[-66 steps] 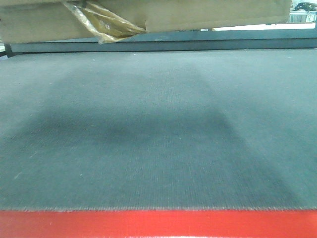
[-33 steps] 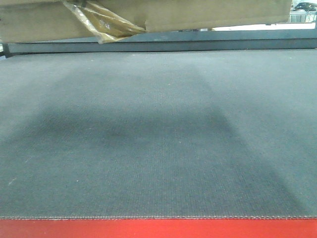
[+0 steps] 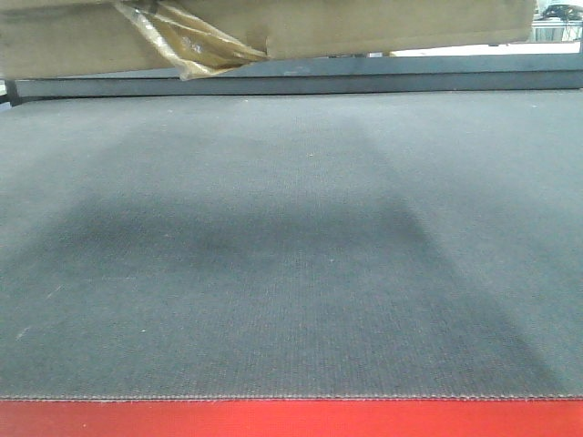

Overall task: Grab carton from right shelf to conveyor
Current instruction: 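Carry the carton with both grippers over the red-framed conveyor belt, then lower the carton onto the grey conveyor belt with both grippers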

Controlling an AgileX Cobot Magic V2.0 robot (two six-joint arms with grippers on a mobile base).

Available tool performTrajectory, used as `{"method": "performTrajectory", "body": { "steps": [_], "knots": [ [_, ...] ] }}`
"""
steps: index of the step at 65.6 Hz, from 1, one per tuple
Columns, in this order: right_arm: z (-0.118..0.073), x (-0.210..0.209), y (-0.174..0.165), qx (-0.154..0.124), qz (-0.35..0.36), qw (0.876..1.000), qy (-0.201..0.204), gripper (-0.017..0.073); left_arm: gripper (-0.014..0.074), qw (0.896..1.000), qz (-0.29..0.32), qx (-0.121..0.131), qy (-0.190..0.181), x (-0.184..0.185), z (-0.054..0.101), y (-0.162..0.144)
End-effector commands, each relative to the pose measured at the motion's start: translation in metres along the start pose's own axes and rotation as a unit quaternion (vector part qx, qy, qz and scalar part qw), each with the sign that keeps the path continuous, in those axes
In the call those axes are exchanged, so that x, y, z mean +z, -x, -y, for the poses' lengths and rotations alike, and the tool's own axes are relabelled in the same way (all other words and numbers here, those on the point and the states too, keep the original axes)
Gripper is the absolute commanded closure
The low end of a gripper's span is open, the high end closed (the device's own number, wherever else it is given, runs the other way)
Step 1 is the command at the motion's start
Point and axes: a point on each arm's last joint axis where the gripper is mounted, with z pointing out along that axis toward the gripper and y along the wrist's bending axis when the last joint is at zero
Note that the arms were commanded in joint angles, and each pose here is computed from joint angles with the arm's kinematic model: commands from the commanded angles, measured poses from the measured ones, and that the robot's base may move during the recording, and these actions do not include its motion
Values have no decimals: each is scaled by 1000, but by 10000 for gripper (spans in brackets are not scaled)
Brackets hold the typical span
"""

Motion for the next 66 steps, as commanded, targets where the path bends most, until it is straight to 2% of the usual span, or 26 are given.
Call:
{"method": "performTrajectory", "body": {
  "steps": [1, 24, 31, 36, 44, 53, 60, 66],
  "knots": [
    [0, -6, 7, -4, 32, 999, 8, 627, 613, 1000, 29, 6, -4, -10, 0, 5],
    [-1, -6, 5, 0, 26, 1000, 12, 627, 613, 999, 39, 6, -7, -10, 0, 6],
    [2, -4, -3, 0, -19, 1000, -2, 627, 613, 999, 33, 6, -6, -10, 0, 5],
    [10, 2, -13, 4, -77, 997, -29, 627, 613, 1000, 9, 3, -10, -5, 2, 1],
    [20, 20, -23, 13, -119, 992, -50, 627, 613, 1000, -21, 4, -17, 12, 9, -2],
    [22, 43, -42, 31, -154, 987, -35, 627, 613, 997, -69, 12, -18, 45, 19, -14],
    [19, 67, -64, 20, -169, 985, -31, 627, 613, 993, -116, 25, -9, 69, 23, -32],
    [16, 83, -81, 12, -183, 983, -28, 627, 613, 991, -128, 34, -10, 86, 26, -45]
  ]
}}
